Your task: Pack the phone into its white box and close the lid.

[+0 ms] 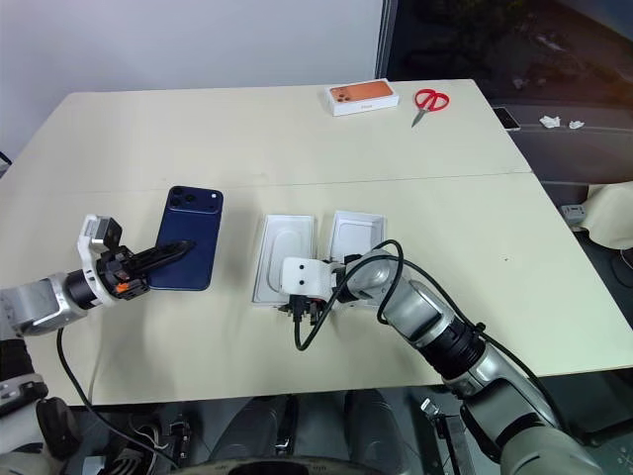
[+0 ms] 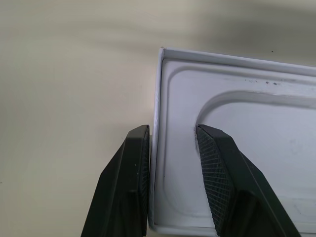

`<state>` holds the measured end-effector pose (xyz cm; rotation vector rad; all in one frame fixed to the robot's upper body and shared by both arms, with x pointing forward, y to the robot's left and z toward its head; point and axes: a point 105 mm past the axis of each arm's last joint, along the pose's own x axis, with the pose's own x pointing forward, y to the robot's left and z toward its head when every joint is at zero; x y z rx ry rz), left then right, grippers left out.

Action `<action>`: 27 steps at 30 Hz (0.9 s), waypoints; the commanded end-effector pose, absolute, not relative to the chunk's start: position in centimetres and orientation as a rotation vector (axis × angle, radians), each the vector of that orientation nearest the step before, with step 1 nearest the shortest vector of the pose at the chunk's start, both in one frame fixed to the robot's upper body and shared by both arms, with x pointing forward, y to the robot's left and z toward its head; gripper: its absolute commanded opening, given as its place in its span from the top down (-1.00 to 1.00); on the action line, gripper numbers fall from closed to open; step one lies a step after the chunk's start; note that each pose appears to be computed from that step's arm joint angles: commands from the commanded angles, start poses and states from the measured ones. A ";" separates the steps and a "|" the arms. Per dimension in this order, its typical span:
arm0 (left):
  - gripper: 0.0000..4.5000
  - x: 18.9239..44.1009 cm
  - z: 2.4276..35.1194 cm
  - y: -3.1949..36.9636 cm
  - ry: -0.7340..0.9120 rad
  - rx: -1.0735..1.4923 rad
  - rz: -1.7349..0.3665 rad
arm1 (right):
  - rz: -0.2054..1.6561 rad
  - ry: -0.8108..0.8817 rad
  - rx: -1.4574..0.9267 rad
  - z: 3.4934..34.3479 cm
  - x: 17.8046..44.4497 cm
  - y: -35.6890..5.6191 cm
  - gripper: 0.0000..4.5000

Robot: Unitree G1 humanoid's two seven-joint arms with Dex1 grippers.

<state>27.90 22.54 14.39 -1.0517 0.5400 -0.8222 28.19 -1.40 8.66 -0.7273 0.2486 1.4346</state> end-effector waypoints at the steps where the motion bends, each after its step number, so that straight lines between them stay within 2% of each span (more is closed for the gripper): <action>1: 1.00 27.9 16.0 22.5 0.475 -1.030 -0.866 | 1.436 0.286 -0.719 7.7 28.1 -1.4 0.31; 2: 1.00 27.9 16.0 22.5 0.475 -1.030 -0.867 | 1.433 0.286 -0.734 7.5 28.2 -1.5 0.31; 7: 1.00 27.9 16.0 22.5 0.477 -1.029 -0.867 | 1.408 0.272 -0.750 7.5 28.6 -1.5 0.89; 15: 1.00 27.9 16.0 22.5 0.478 -1.032 -0.869 | 1.408 0.247 -0.688 8.7 28.7 -1.1 0.89; 22: 1.00 27.9 15.9 22.6 0.475 -1.035 -0.865 | 1.322 0.254 -0.588 9.9 29.4 1.5 0.89; 27: 1.00 27.9 15.9 22.6 0.476 -1.037 -0.866 | 1.308 0.281 -0.578 9.5 28.9 2.5 0.89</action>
